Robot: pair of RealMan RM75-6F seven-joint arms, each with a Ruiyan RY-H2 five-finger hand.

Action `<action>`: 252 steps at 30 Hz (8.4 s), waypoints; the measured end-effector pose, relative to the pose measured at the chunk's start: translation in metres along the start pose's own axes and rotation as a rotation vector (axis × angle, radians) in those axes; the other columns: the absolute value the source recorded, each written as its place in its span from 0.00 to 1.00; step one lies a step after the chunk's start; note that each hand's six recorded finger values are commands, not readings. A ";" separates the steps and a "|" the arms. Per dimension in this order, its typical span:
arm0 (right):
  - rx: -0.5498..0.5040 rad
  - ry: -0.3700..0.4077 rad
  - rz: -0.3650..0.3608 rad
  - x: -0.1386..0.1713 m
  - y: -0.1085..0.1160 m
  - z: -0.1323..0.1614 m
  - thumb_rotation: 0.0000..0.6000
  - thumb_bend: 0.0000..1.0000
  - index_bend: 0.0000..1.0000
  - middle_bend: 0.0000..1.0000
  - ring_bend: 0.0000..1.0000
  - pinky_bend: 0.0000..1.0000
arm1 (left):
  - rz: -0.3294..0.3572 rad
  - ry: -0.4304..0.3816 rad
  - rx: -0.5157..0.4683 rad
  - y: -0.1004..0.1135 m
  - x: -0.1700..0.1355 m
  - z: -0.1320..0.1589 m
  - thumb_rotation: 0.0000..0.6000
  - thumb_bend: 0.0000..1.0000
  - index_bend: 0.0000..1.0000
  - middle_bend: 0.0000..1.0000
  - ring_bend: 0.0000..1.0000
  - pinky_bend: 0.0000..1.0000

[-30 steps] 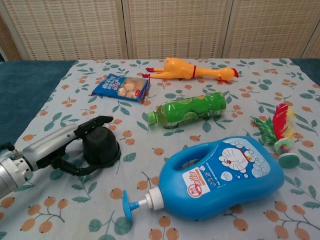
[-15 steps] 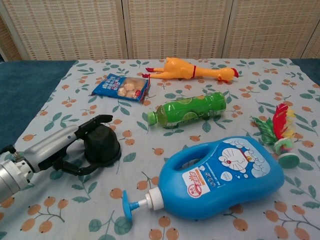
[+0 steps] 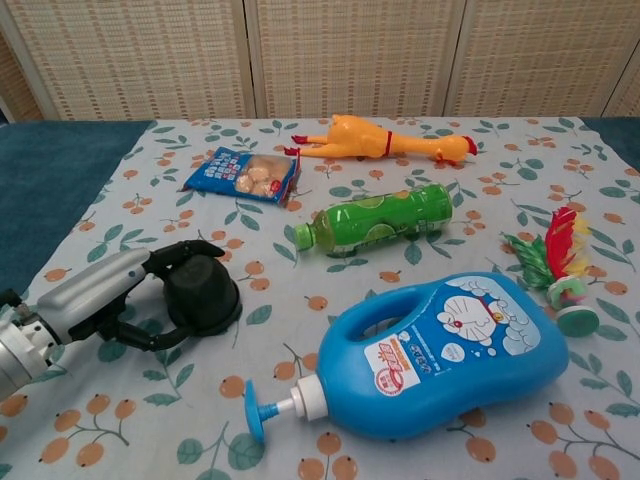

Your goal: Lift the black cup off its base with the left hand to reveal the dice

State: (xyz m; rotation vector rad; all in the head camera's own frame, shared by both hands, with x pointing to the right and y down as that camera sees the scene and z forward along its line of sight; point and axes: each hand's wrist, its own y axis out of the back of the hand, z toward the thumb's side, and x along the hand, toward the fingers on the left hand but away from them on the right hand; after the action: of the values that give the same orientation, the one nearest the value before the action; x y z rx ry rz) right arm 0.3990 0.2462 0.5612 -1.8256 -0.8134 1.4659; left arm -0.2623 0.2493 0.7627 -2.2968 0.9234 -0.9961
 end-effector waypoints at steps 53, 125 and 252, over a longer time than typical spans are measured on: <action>0.016 0.024 0.047 -0.004 -0.012 0.008 0.92 0.11 0.00 0.00 0.00 0.00 | 0.057 0.030 0.018 0.070 -0.011 0.010 1.00 0.56 0.39 0.31 0.40 0.73; 0.025 0.029 0.073 -0.004 -0.018 0.011 0.92 0.11 0.00 0.00 0.00 0.00 | -0.049 0.085 0.025 0.032 -0.008 -0.023 1.00 0.47 0.01 0.00 0.00 0.26; 0.002 0.041 0.088 0.002 -0.013 0.011 0.92 0.11 0.00 0.00 0.00 0.00 | 0.027 -0.006 0.323 0.047 0.006 0.025 1.00 0.43 0.19 0.12 0.16 0.36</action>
State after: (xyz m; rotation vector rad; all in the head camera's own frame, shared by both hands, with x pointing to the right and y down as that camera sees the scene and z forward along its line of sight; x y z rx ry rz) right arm 0.3875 0.2565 0.5690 -1.9049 -0.7195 1.4780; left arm -0.2584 0.2174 0.7198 -2.0120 0.7281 -1.0419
